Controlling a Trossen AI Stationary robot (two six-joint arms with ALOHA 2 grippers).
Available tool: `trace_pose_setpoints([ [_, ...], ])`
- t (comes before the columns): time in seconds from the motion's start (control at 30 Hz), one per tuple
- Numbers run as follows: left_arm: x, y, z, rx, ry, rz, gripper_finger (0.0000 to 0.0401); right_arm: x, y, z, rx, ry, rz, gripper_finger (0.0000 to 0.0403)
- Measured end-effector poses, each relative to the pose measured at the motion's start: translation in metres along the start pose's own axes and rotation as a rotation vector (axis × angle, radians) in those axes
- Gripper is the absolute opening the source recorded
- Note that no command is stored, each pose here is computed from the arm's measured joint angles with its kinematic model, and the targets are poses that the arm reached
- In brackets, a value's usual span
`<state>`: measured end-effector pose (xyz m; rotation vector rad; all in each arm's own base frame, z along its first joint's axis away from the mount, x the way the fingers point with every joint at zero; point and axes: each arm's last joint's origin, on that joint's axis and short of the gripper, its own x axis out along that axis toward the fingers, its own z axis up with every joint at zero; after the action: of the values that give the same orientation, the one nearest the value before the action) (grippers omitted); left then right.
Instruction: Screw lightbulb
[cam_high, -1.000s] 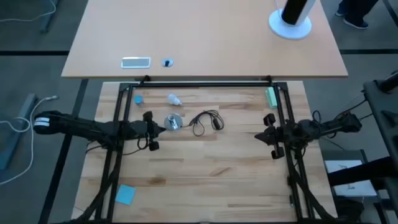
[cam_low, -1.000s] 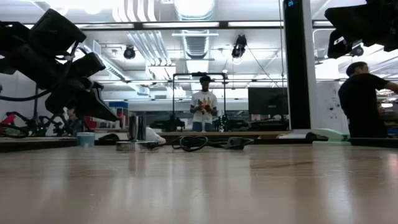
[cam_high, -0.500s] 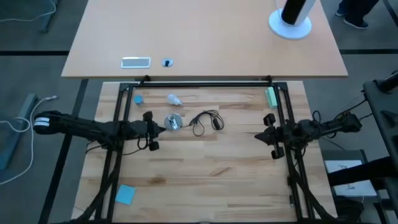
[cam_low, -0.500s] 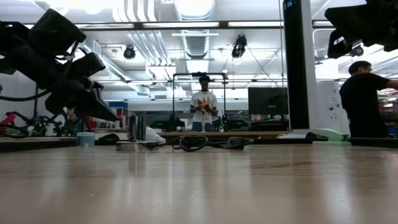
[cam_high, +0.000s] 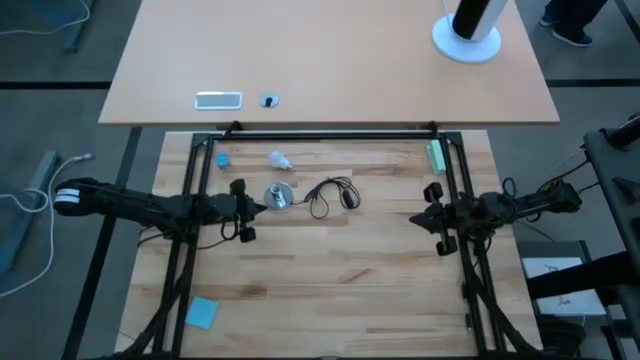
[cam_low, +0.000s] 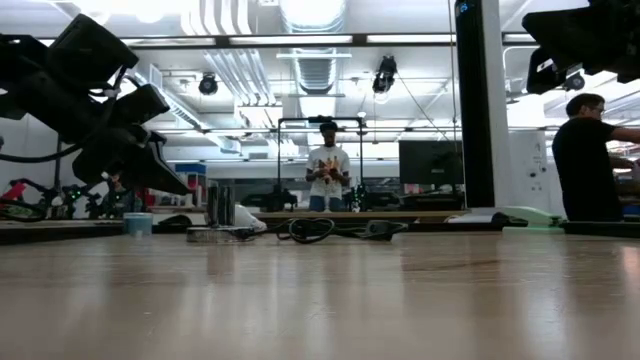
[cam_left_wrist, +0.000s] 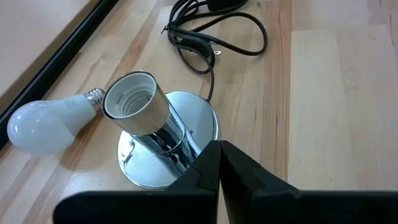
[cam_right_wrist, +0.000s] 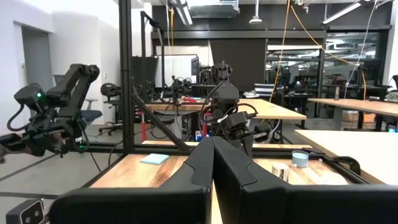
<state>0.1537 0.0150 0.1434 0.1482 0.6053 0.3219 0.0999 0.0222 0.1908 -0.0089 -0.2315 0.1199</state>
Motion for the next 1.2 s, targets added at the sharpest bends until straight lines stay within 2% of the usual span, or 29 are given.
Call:
trace_pose_setpoints([
  [0.13, 0.000, 0.000, 0.000, 0.002, -0.002, 0.003, 0.0000, 0.000, 0.000, 0.000, 0.000, -0.001, 0.000, 0.0000],
  [0.23, 0.000, 0.002, 0.005, 0.013, -0.042, 0.062, 0.0000, 0.000, 0.000, 0.000, 0.000, -0.001, 0.000, 0.0000],
  [0.33, -0.001, 0.003, 0.015, -0.098, -0.144, 0.070, 0.0000, 0.000, 0.000, 0.001, 0.001, -0.009, -0.001, 0.0000],
  [0.47, -0.008, 0.007, 0.038, -0.347, -0.400, 0.037, 0.0000, 0.000, 0.000, 0.004, -0.040, -0.038, -0.005, 0.0000],
  [0.53, -0.013, 0.009, 0.048, -0.405, -0.508, 0.025, 0.0000, 0.000, -0.001, 0.006, -0.051, -0.056, -0.018, 0.0000],
  [0.6, -0.018, 0.011, 0.056, -0.436, -0.613, 0.021, 0.0000, -0.001, -0.004, 0.009, -0.025, -0.087, -0.112, 0.0000],
  [0.73, -0.031, 0.016, 0.071, -0.500, -0.816, 0.010, 0.0000, -0.003, -0.013, 0.010, 0.082, -0.090, -0.460, 0.0000],
  [0.77, -0.034, 0.017, 0.073, -0.512, -0.853, 0.008, 0.0000, -0.004, -0.015, 0.010, 0.100, -0.086, -0.511, 0.0000],
  [0.83, -0.039, 0.019, 0.077, -0.533, -0.919, 0.004, 0.0000, -0.004, -0.015, 0.011, 0.114, -0.074, -0.531, 0.0000],
  [0.93, -0.043, 0.021, 0.080, -0.549, -0.972, 0.003, 0.0000, -0.003, -0.015, 0.010, 0.135, -0.061, -0.521, 0.0000],
  [1.13, -0.039, 0.020, 0.079, -0.496, -0.950, 0.031, 0.0000, 0.001, -0.015, 0.015, 0.187, -0.060, -0.525, 0.0000],
  [1.2, -0.038, 0.021, 0.078, -0.465, -0.939, 0.088, 0.0000, 0.005, -0.014, 0.016, 0.193, -0.041, -0.526, 0.0000],
])
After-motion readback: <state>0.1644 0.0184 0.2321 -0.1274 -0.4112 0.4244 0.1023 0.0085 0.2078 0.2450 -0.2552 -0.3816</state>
